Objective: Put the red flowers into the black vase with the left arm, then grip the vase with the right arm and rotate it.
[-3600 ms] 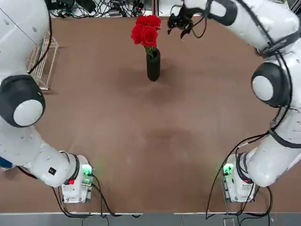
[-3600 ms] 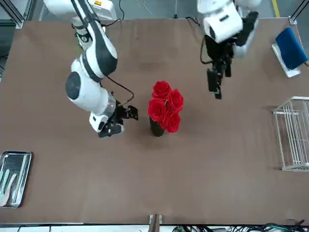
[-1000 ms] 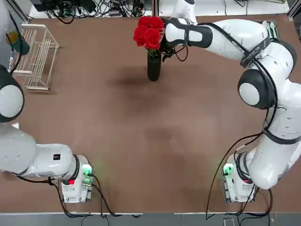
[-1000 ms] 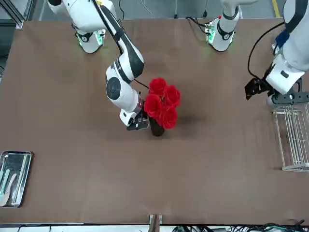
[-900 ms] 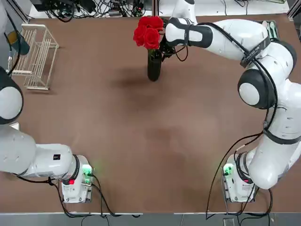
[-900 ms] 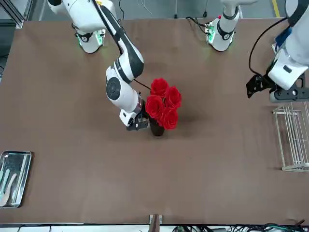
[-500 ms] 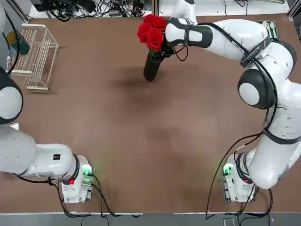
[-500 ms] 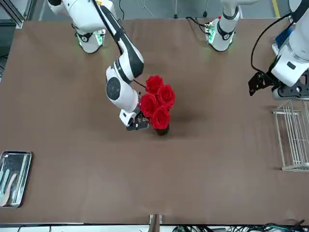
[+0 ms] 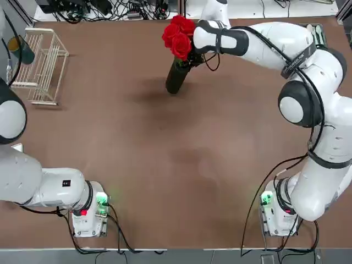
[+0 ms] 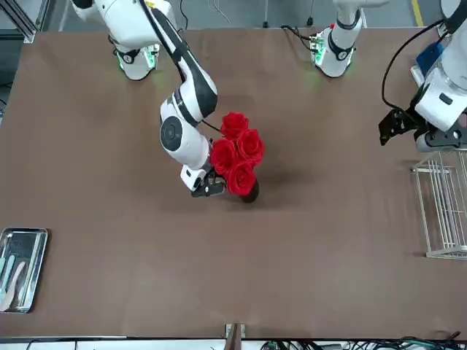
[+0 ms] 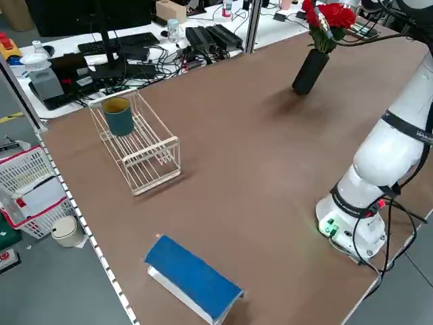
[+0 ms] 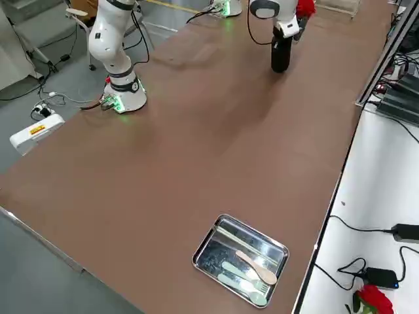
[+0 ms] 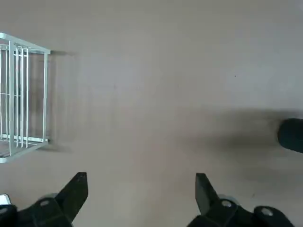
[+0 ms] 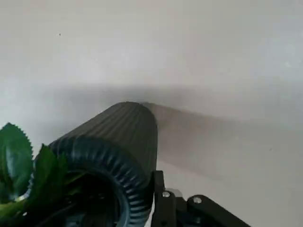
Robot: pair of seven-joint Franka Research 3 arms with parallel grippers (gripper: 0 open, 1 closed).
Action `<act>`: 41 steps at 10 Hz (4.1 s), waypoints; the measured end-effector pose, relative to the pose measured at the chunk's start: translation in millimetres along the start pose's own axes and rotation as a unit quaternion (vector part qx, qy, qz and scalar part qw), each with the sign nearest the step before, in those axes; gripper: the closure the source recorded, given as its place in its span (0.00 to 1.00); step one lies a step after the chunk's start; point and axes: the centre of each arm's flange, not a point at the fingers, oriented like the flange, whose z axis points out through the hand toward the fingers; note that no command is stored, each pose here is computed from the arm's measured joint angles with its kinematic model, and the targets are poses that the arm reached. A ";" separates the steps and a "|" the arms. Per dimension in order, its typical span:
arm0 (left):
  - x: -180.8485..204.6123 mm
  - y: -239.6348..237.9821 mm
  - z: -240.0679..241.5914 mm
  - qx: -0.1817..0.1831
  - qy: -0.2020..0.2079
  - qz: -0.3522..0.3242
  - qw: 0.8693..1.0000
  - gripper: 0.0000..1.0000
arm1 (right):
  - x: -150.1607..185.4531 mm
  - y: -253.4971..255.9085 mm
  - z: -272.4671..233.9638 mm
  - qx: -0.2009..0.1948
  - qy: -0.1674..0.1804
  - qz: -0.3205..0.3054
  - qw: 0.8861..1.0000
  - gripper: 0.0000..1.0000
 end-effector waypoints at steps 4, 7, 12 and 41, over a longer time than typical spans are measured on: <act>2.4 -5.4 -15.2 -0.004 0.016 0.000 1.000 0.00 | 7.4 -7.6 -26.2 -0.095 0.019 -0.087 0.992 0.73; -1.2 14.6 -16.9 -0.010 0.016 0.015 1.000 0.00 | 11.5 -4.2 -30.4 -0.134 0.026 -0.183 0.974 0.73; 9.5 -52.1 -10.3 -0.063 0.003 -0.058 0.996 0.00 | 13.2 -11.9 -43.3 -0.181 0.008 -0.355 0.917 0.73; 19.5 -94.5 10.0 -0.071 -0.013 -0.098 0.993 0.00 | 26.2 -4.5 -16.7 -0.143 -0.038 -0.410 0.900 0.30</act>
